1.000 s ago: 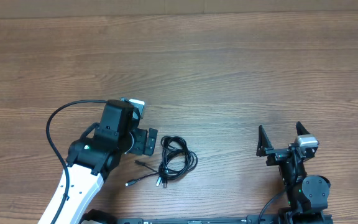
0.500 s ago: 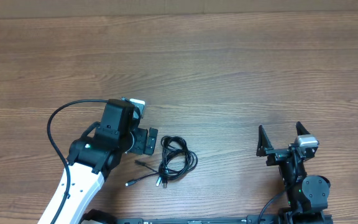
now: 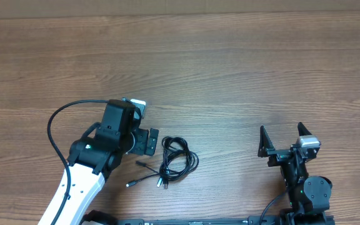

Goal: Untangle cables
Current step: 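Position the open left gripper above the cable loops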

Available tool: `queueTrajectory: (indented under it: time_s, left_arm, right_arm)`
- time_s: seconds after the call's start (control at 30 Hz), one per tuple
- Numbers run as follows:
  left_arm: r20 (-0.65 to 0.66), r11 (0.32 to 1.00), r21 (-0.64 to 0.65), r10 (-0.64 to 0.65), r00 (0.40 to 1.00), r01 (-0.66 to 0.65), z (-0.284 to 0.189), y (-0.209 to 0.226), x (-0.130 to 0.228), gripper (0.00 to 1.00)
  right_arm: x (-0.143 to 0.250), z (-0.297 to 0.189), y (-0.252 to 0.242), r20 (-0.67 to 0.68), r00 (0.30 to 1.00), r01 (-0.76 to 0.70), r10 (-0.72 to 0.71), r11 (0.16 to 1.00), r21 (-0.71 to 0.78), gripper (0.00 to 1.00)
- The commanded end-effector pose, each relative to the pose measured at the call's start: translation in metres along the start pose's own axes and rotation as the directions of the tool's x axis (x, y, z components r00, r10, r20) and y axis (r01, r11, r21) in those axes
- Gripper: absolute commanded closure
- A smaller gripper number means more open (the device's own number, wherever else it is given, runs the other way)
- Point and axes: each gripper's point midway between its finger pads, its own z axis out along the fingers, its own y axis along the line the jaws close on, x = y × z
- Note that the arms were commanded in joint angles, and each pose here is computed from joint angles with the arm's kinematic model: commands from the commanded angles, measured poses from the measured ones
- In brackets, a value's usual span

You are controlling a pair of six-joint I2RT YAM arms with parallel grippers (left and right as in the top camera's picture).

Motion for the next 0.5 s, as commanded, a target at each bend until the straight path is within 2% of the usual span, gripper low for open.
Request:
queueTrajectory:
  time_s: [0.0,0.47]
  left_arm:
    - [0.026,1.000,-0.007,-0.009,1.000,0.009,-0.0042,-0.0007,-0.0104,0.01]
    - [0.036,1.000,-0.006,-0.009,0.999,0.009,-0.0043,-0.0009,-0.0129,0.01]
  right_arm:
    - [0.0013,0.0000,-0.0006,0.006,1.000,0.005,-0.005,1.000,0.002,0.00]
    - [0.0013,0.0000,-0.0006,0.006,1.000,0.005,-0.005,1.000,0.002,0.00]
